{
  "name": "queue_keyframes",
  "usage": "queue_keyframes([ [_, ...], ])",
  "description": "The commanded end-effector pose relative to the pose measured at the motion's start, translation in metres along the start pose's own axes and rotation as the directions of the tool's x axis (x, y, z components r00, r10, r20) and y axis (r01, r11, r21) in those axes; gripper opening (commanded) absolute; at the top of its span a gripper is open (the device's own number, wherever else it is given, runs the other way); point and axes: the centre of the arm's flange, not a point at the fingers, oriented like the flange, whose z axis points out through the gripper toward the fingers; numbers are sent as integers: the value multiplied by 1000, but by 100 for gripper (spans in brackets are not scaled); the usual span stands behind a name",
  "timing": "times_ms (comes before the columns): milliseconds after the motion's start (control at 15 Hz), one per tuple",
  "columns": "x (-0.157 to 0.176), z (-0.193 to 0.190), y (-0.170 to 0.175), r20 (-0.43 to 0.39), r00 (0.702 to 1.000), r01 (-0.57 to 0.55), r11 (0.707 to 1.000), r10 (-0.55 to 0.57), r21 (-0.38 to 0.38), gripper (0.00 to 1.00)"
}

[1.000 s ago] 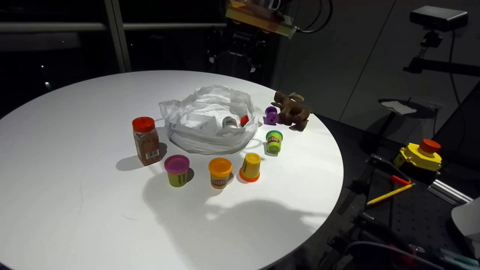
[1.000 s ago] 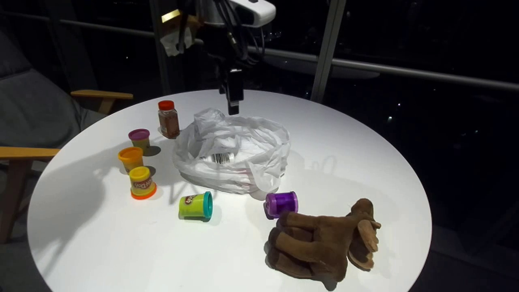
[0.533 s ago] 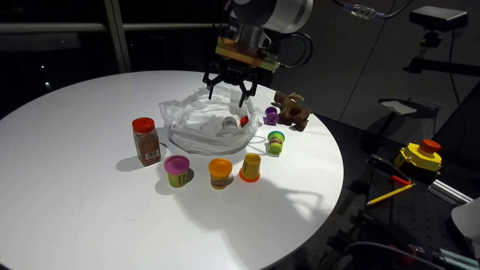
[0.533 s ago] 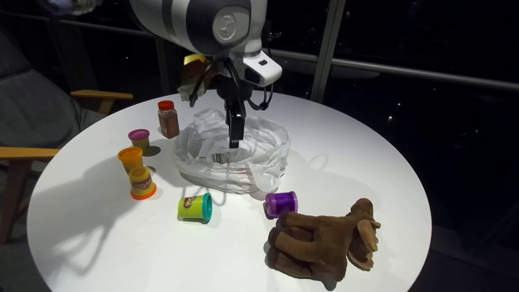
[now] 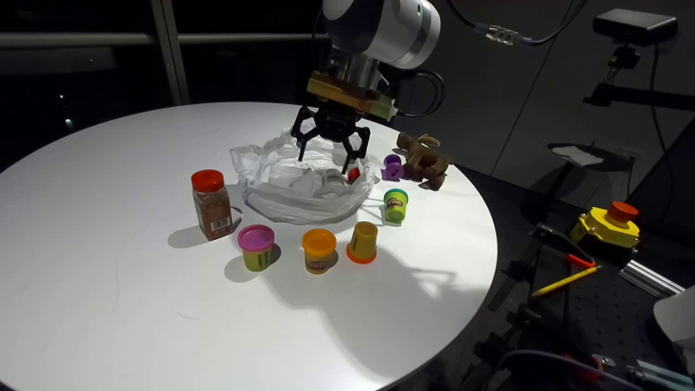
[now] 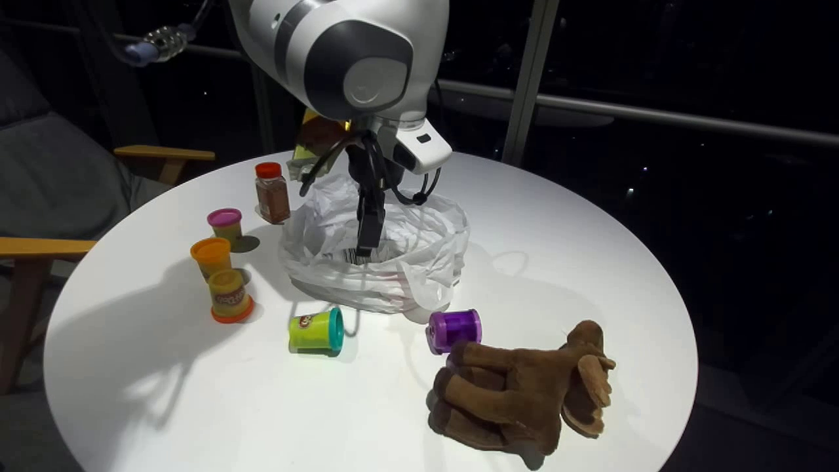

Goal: Remove the things from the plastic bag and put them on the table

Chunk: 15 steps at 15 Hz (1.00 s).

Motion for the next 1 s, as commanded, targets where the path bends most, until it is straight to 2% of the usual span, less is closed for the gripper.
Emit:
queue_keyframes([
  [0, 0, 3, -1, 43, 999, -13, 1000, 14, -16, 100],
  [333, -1, 22, 3, 94, 995, -10, 998, 15, -54, 100],
  [400, -1, 25, 3, 100, 995, -10, 998, 16, -61, 75],
  [467, -1, 28, 3, 104, 994, -9, 998, 16, -69, 74],
  [533, -2, 30, 3, 106, 994, -6, 997, 14, -74, 68],
  [733, -4, 25, 5, 95, 995, -4, 997, 11, -79, 38],
  [867, -3, 9, 5, 75, 997, -10, 998, 14, -59, 23],
  [933, -3, -1, 4, 65, 998, -14, 999, 17, -45, 22],
])
